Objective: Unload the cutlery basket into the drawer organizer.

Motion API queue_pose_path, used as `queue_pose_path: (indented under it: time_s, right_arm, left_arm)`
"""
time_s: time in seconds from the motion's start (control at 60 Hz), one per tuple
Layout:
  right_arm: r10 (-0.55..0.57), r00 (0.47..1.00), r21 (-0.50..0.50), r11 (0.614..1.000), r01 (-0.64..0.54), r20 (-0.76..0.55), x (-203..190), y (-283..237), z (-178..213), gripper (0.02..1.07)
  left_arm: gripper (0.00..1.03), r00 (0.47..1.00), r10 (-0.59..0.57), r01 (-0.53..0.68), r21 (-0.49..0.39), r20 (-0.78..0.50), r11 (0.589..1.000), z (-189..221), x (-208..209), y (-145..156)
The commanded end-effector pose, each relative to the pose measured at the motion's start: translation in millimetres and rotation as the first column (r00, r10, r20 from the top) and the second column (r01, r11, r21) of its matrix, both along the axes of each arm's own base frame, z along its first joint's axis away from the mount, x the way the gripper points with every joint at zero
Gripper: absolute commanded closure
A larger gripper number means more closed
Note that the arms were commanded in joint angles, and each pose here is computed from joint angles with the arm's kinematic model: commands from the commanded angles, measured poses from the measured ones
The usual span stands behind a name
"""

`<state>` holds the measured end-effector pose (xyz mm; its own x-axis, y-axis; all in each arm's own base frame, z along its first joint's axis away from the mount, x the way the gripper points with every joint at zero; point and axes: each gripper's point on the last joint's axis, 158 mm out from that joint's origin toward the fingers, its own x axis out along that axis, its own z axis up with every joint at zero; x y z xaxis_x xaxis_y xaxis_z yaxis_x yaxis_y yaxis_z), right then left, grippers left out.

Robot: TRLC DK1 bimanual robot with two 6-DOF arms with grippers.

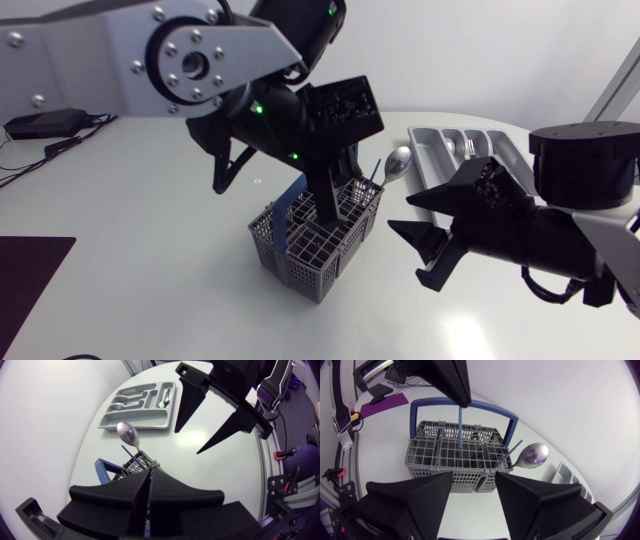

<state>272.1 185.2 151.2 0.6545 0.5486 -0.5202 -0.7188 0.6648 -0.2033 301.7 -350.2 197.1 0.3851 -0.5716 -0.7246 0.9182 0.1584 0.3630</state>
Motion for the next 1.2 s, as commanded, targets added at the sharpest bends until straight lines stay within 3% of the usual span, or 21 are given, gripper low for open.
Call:
queue_pose_path:
  time_s: [0.0, 0.5, 0.85, 1.1, 1.183]
  right_arm:
    - [0.009, 1.000, 0.006, 1.000, -0.009, 0.000, -3.4, 4.2, -5.0, 0.43]
    - [0.041, 0.998, 0.107, 0.993, -0.047, 0.057, -3.3, 28.6, 30.3, 0.43]
    - [0.046, 0.993, 0.199, 0.978, -0.067, 0.108, -4.1, 37.9, 61.1, 0.43]
    - [0.090, 0.987, 0.219, 0.969, -0.118, 0.134, -17.4, 46.5, 71.1, 0.43]
    - [0.103, 0.986, 0.215, 0.968, -0.130, 0.134, -20.8, 49.3, 69.4, 0.54]
  left_arm:
    - [0.93, 0.998, 0.016, -0.012, -0.068, 0.057, 0.998, 39.5, 1.8, -1.5]
    - [0.93, 0.996, 0.054, -0.034, -0.257, 0.069, 0.966, 111.2, -26.0, -5.0]
    - [0.93, 0.981, -0.004, -0.078, -0.411, -0.195, 0.908, 120.4, -44.7, -4.6]
    - [0.93, 0.956, -0.047, -0.087, -0.434, -0.290, 0.897, 115.0, -55.5, -8.0]
    - [0.93, 0.952, -0.051, -0.091, -0.441, -0.301, 0.893, 116.0, -54.5, -6.9]
